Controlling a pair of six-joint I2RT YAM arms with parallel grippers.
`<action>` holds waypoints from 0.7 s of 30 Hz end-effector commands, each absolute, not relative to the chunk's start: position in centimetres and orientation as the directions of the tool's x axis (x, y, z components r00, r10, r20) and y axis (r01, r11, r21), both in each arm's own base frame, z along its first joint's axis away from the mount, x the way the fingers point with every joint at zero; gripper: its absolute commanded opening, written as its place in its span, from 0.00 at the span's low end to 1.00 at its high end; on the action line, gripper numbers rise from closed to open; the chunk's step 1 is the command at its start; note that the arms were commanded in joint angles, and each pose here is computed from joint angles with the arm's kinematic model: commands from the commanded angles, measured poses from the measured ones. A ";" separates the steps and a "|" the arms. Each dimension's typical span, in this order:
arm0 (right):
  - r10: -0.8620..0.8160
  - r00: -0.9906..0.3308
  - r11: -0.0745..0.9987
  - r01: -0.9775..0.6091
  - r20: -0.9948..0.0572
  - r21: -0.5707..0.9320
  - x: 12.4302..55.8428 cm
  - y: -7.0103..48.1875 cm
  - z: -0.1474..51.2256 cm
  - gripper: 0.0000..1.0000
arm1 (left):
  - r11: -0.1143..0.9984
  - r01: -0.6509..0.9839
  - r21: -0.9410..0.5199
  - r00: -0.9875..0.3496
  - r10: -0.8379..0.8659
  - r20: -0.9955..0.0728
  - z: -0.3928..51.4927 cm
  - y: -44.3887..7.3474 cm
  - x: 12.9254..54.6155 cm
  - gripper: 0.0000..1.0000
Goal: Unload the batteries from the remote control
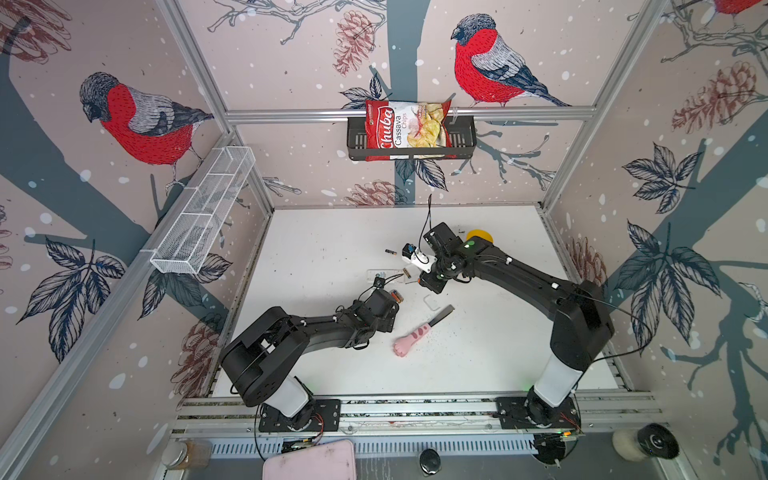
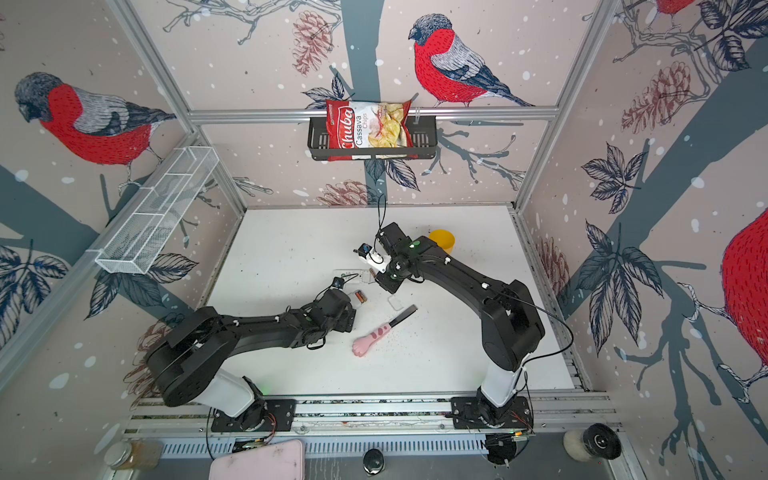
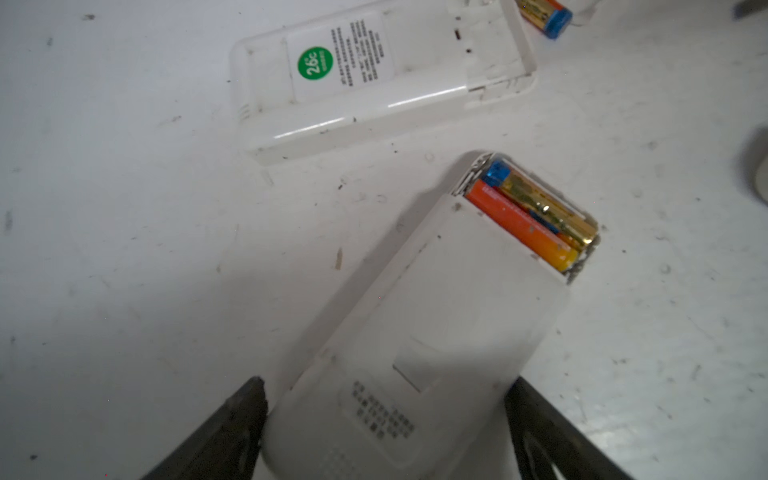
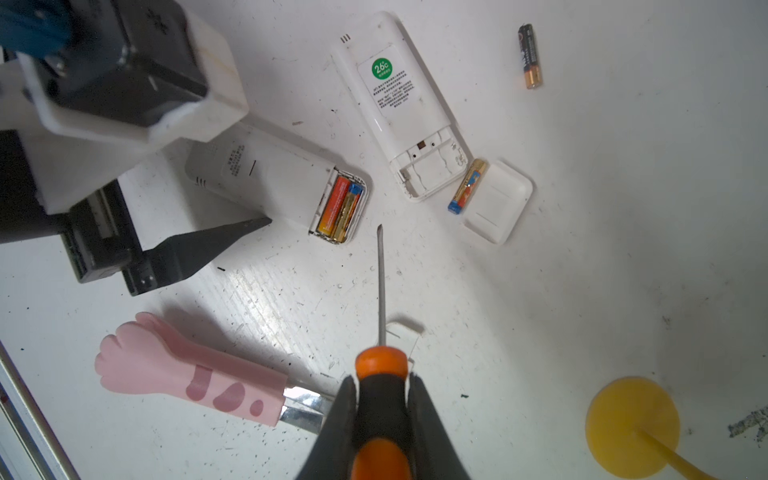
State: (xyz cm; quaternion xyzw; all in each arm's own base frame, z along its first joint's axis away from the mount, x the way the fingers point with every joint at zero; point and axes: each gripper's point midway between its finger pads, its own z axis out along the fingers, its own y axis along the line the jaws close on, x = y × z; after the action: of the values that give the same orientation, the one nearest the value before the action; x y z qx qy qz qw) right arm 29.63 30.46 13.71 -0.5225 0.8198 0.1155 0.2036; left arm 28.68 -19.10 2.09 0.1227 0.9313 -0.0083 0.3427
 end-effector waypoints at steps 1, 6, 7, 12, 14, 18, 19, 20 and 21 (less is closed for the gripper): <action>-0.806 -0.375 0.437 -0.899 -0.458 -0.032 29.7 30.7 13.8 0.00 | 0.973 0.141 0.183 -0.731 0.227 -0.644 2.0 -16.7 29.3 0.89; -0.808 -0.364 0.423 -0.906 -0.464 -0.027 29.8 31.3 13.9 0.00 | 0.980 0.060 0.190 -0.736 0.172 -0.655 1.3 -15.8 29.4 0.89; -0.810 -0.363 0.422 -0.906 -0.461 -0.027 29.8 31.3 13.9 0.00 | 0.983 0.053 0.174 -0.739 0.156 -0.656 1.1 -15.7 29.2 0.88; -0.809 -0.357 0.417 -0.909 -0.467 -0.028 29.7 31.5 14.0 0.00 | 0.995 0.023 0.093 -0.738 0.079 -0.670 0.5 -15.4 28.2 0.88; -0.810 -0.351 0.411 -0.911 -0.470 -0.028 29.7 31.6 14.1 0.00 | 0.998 0.015 0.066 -0.731 0.056 -0.680 0.7 -15.2 27.9 0.88; -0.810 -0.349 0.408 -0.913 -0.470 -0.026 29.6 31.7 14.1 0.00 | 0.999 -0.019 0.050 -0.708 0.022 -0.706 1.5 -14.3 27.6 0.88; -0.811 -0.349 0.408 -0.913 -0.470 -0.025 29.7 31.8 14.1 0.00 | 0.998 -0.034 0.050 -0.701 0.011 -0.713 1.7 -14.0 27.7 0.88; -0.812 -0.348 0.406 -0.914 -0.469 -0.025 29.6 31.8 14.0 0.00 | 0.998 -0.039 0.052 -0.696 0.010 -0.718 1.8 -13.9 27.7 0.88; -0.812 -0.347 0.404 -0.915 -0.470 -0.023 29.5 31.9 14.0 0.00 | 0.997 -0.050 0.059 -0.695 0.008 -0.719 1.8 -13.8 27.8 0.89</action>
State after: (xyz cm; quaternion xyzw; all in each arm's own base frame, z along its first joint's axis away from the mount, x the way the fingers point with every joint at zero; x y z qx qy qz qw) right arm 29.60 31.40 13.75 -0.5301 0.8147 0.1141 0.2057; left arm 27.98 -14.90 1.88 0.0038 0.9204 0.0148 0.3906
